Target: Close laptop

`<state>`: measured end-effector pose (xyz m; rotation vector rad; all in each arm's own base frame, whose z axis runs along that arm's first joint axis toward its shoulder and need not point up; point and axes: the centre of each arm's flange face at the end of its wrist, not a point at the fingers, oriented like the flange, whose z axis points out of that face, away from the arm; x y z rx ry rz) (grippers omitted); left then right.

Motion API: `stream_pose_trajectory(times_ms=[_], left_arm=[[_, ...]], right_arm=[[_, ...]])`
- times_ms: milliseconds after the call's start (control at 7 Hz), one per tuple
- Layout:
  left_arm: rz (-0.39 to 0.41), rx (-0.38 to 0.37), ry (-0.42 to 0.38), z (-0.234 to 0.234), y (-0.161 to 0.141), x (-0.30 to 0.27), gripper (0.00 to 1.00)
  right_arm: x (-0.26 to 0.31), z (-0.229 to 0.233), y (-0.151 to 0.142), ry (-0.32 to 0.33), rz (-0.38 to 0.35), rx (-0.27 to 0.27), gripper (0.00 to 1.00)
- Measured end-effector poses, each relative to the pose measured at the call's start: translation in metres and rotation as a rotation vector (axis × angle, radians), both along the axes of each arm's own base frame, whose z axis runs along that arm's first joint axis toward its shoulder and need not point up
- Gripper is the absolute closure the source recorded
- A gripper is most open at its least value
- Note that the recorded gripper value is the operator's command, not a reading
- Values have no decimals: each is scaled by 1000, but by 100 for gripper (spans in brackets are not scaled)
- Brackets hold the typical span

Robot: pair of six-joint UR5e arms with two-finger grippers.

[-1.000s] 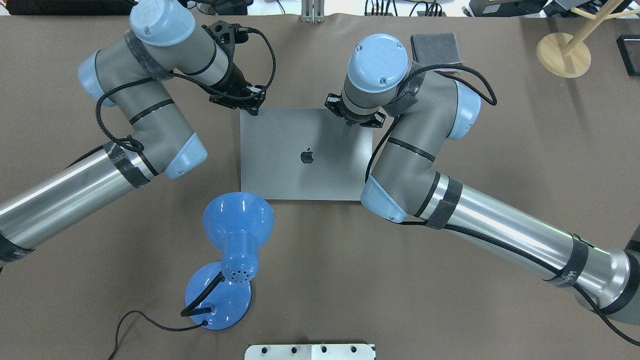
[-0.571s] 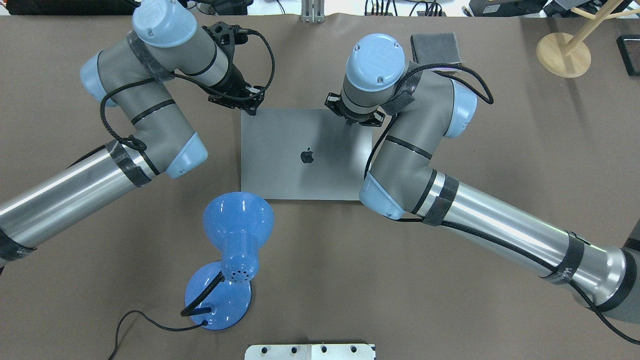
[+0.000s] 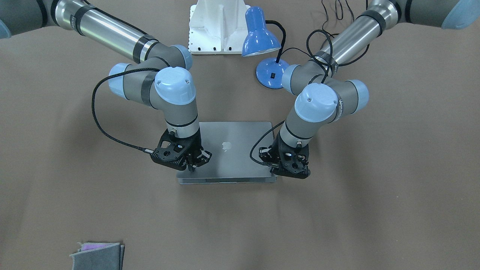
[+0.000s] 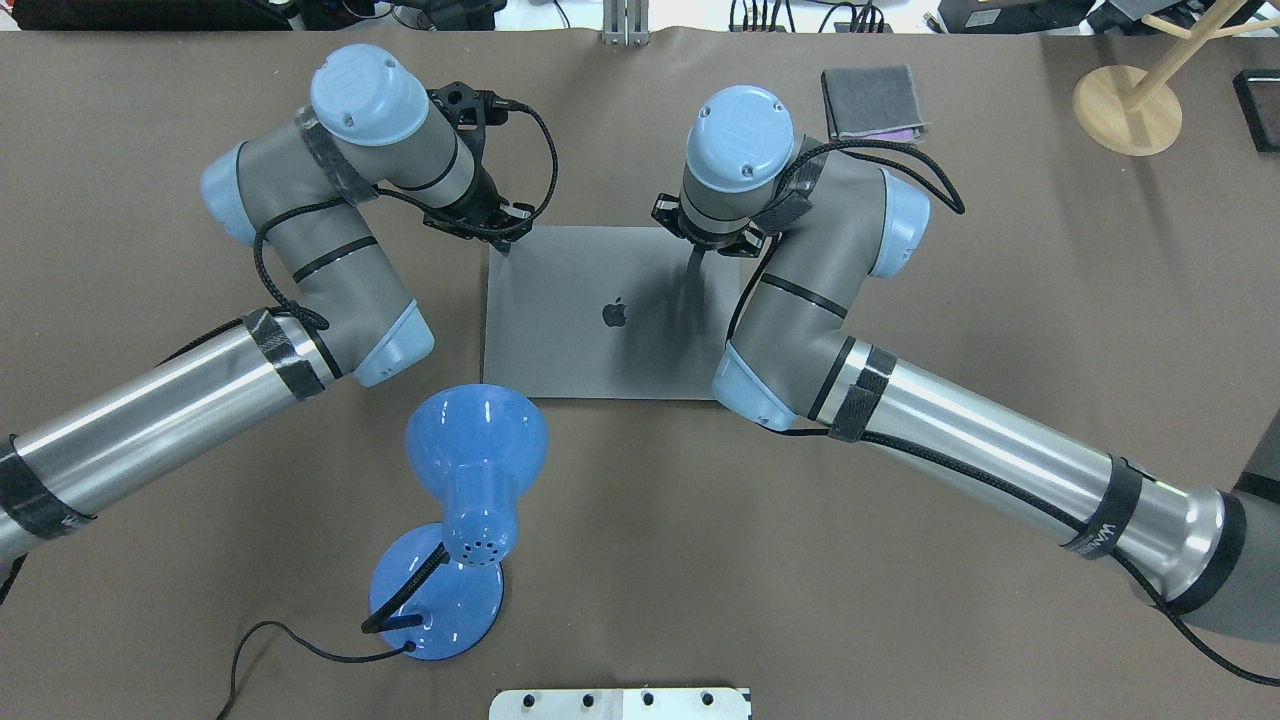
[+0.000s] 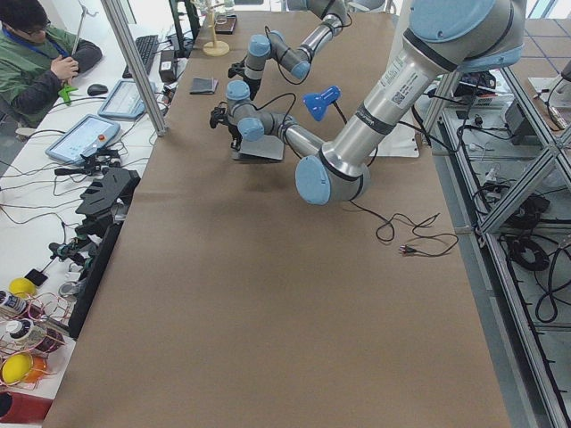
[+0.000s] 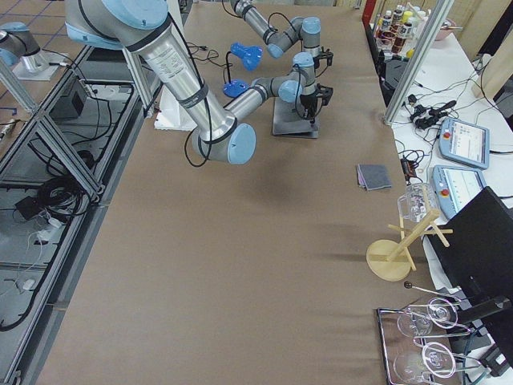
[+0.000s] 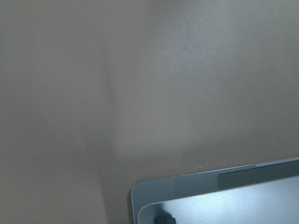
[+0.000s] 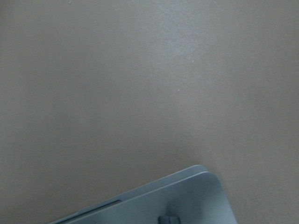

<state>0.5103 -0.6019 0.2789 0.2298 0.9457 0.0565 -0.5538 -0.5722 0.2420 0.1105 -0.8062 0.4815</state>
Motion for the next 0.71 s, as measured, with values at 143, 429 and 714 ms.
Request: stream_pose_trajectory(times_ms=[143,429,714], left_arm=[[-3,1,-10,4,2,4,100],[-9,9,-25,8,7,11,100],[-10,13,-31,10,8,13,96]], right_arm=[[-5,6,-1,0,-2,1,100],[-11,12,1,3,-8,1,100],[-10,10,1,-3,-11,3,100]])
